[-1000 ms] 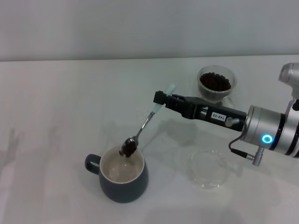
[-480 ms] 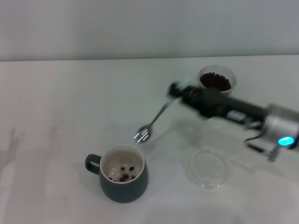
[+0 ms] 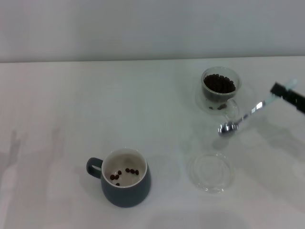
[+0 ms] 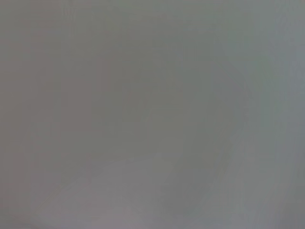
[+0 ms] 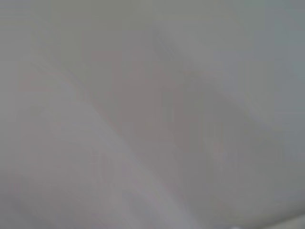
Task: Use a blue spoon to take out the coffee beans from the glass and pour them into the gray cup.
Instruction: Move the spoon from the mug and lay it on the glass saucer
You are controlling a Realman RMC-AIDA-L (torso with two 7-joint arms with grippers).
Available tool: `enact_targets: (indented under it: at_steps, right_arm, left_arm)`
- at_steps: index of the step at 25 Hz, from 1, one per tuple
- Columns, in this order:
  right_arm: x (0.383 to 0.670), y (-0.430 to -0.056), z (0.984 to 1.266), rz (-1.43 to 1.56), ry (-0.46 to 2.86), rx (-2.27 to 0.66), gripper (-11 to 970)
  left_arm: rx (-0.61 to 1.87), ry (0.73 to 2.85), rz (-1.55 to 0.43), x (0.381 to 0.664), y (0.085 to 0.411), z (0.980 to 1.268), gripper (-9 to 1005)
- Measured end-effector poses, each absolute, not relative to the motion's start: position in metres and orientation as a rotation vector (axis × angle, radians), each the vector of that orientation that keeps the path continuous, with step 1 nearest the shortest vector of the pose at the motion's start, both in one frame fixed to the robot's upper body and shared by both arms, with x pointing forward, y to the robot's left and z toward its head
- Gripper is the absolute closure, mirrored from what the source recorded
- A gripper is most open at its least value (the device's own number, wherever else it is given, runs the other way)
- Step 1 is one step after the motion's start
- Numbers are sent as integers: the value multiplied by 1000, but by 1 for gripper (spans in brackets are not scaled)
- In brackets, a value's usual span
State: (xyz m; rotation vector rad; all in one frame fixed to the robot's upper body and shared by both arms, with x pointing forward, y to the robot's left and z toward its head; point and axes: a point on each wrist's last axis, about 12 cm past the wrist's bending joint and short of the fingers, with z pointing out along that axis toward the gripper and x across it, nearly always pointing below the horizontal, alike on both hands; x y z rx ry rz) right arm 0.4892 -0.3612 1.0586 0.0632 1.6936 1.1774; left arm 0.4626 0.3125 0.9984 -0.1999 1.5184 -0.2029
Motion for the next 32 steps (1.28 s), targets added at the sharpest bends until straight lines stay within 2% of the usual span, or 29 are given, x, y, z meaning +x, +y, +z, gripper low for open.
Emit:
enact_targets:
  at_steps: [5,10,32]
  right_arm:
    - [475,-355,1042,1191,1784,66,785]
    - [475,-340,1027,1174,1868,78,784]
    - [471,-318,1002,1145,1964,192,780]
  left_arm:
    - [-190,1515,-209,468,310,1000,286]
    - [-178,1512,-220,471,307,1002,287]
    - [-182,1512,-213,472,309,1002,285]
